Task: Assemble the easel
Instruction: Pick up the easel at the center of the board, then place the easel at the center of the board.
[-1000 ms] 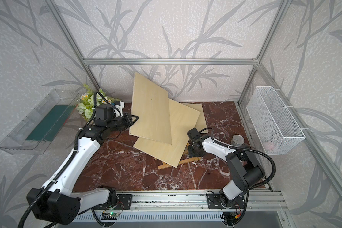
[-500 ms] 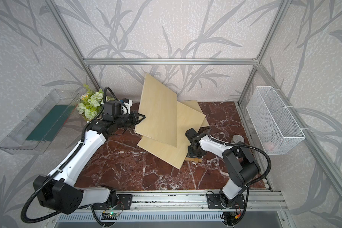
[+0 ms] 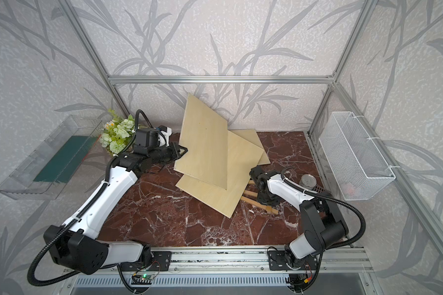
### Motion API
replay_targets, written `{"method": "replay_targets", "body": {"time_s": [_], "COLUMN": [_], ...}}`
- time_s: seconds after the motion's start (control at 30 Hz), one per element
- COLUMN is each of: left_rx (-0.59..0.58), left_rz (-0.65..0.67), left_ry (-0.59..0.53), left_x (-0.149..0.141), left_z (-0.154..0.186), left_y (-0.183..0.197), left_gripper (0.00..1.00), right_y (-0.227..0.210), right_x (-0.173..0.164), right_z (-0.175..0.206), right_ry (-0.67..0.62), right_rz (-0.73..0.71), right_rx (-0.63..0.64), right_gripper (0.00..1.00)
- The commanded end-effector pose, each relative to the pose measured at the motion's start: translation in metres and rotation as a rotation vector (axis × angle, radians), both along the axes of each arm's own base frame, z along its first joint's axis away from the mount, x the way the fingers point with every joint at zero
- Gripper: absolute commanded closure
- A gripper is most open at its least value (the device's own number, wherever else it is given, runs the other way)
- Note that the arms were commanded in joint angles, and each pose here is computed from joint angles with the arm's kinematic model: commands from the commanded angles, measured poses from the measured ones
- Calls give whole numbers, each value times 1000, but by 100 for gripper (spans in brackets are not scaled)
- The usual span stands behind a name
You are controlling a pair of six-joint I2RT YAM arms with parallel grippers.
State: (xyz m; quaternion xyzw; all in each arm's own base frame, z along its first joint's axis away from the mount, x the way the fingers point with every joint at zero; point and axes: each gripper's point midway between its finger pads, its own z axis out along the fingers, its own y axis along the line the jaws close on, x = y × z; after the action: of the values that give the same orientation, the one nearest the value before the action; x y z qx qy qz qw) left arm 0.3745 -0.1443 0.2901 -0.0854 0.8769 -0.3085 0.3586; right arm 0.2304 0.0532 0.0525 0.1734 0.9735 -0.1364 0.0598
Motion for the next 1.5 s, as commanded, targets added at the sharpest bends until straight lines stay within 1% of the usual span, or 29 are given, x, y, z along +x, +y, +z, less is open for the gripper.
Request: {"method": "replay_targets", "body": {"time_s": [0.0, 0.1, 0.13, 0.27, 0.3, 0.4, 0.47, 0.6, 0.7, 0.77, 0.9, 1.03, 1.2, 1.27, 1.33, 1.47], "left_rx": [282, 302, 307, 306, 304, 291, 276, 268, 261, 247, 221, 214, 242, 260, 267, 250], "left_rz": [167, 185, 195, 220, 222, 212, 195, 189, 173, 161, 163, 184, 248, 258, 241, 134], "left_ry": [-180, -199, -204, -216, -217, -224, -237, -263, -285, -301, -334, -375, -421, -437, -463, -529], "left_x": [27, 28, 29, 30, 30, 29, 27, 20, 14, 10, -1, -16, -36, -44, -52, -66], "left_z": [25, 33, 35, 42, 43, 46, 50, 63, 77, 86, 107, 126, 151, 158, 166, 182], "left_y": [55, 62, 64, 71, 72, 70, 66, 66, 64, 62, 61, 67, 83, 87, 86, 70], "left_gripper": [100, 100, 100, 100, 100, 100, 100, 100, 100, 100, 100, 100, 100, 100, 100, 100], "right_y": [-85, -101, -104, -98, -94, -70, -44, -2, 30, 52, 103, 133, 171, 177, 179, 193], "right_x": [-46, -48, -49, -37, -33, -14, 5, 32, 49, 58, 68, 80, 81, 81, 82, 73], "right_z": [35, 62, 68, 74, 75, 77, 85, 126, 159, 177, 209, 234, 236, 234, 228, 220], "right_ry": [123, 64, 48, -49, -82, -197, -310, -530, -627, -653, -690, -747, -726, -717, -713, -652], "right_rz": [-79, -130, -143, -109, -101, -21, 75, 174, 265, 327, 462, 526, 645, 656, 645, 689], "right_rx": [-441, -535, -536, -448, -414, -253, -113, 123, 270, 355, 578, 717, 808, 837, 852, 943], "right_gripper": [100, 100, 100, 100, 100, 100, 100, 100, 100, 100, 100, 100, 100, 100, 100, 100]}}
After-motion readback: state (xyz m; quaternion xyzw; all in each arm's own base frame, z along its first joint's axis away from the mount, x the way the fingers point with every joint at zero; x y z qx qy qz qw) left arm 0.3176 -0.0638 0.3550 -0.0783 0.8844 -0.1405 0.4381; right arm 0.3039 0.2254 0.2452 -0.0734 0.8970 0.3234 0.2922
